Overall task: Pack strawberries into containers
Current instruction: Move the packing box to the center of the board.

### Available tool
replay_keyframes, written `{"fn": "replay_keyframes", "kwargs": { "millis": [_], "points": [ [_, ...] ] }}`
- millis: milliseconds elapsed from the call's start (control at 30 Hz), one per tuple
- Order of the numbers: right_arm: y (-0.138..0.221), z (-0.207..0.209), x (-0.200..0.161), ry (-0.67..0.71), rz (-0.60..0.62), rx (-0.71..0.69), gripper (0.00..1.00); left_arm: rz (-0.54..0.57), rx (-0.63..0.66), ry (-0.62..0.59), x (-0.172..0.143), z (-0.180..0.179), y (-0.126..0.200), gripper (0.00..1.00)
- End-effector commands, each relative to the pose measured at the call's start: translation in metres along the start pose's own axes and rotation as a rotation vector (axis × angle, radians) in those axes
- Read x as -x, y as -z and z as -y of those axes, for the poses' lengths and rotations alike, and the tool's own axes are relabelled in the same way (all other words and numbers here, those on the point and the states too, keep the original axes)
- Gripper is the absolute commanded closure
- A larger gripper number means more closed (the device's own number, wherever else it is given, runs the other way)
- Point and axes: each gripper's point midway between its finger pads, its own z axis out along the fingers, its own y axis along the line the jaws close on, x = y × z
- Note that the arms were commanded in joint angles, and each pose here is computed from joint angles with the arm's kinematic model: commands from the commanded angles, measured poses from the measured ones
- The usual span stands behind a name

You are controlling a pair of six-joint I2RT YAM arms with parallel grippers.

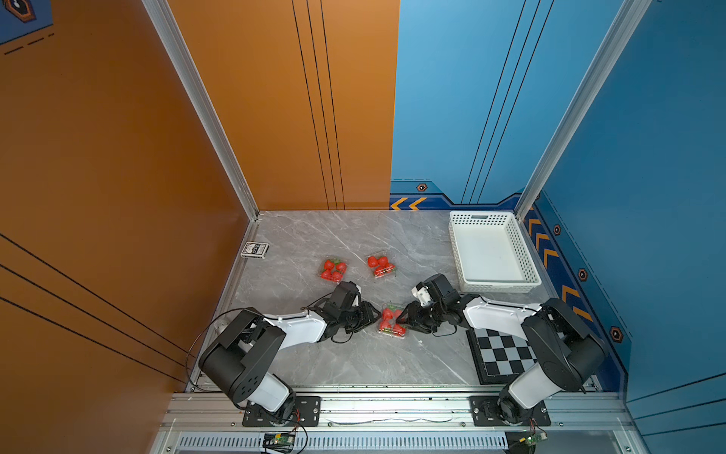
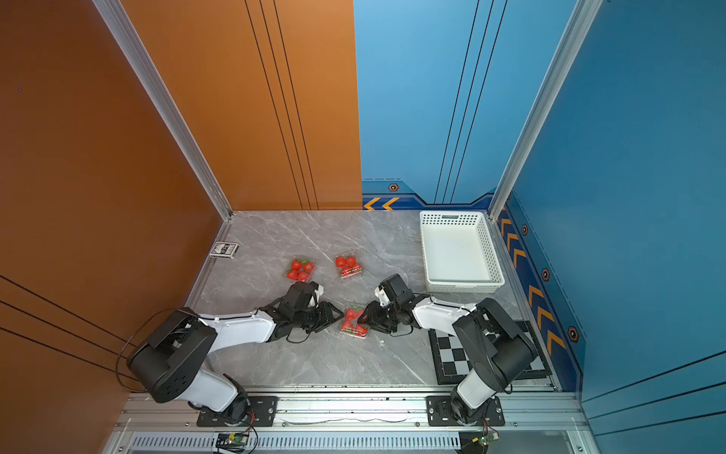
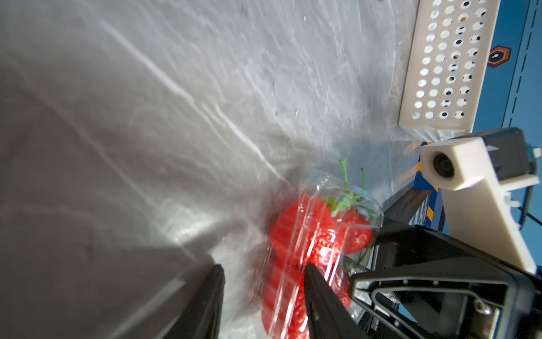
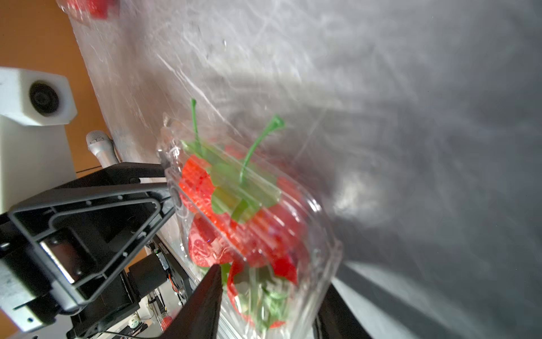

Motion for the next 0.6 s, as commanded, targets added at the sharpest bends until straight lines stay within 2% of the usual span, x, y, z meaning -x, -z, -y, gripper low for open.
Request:
{"fn": "replay_keyframes", "kwargs": {
  "millis": [0,167,267,567],
  "points": [
    [-0.006,-0.019,0.031,0.063,0.038,0.058,0.51,-0.052,-0.038,-0.036,0.008,0.002,-0.006,0.54],
    [-0.015,-0.025,0.071,0.064,0.059,0.071,0.50,-0.028,-0.069,-0.040,0.043,0.007,-0.009,0.54],
    [-0.019,-0.026,0.088,0.063,0.060,0.056,0.45,-0.011,-0.071,-0.036,0.057,0.005,-0.009,0.50],
    [0.000,-0.011,0.091,0.066,0.080,-0.018,0.25,0.053,-0.034,0.009,0.064,-0.024,0.017,0.39]
  ]
}}
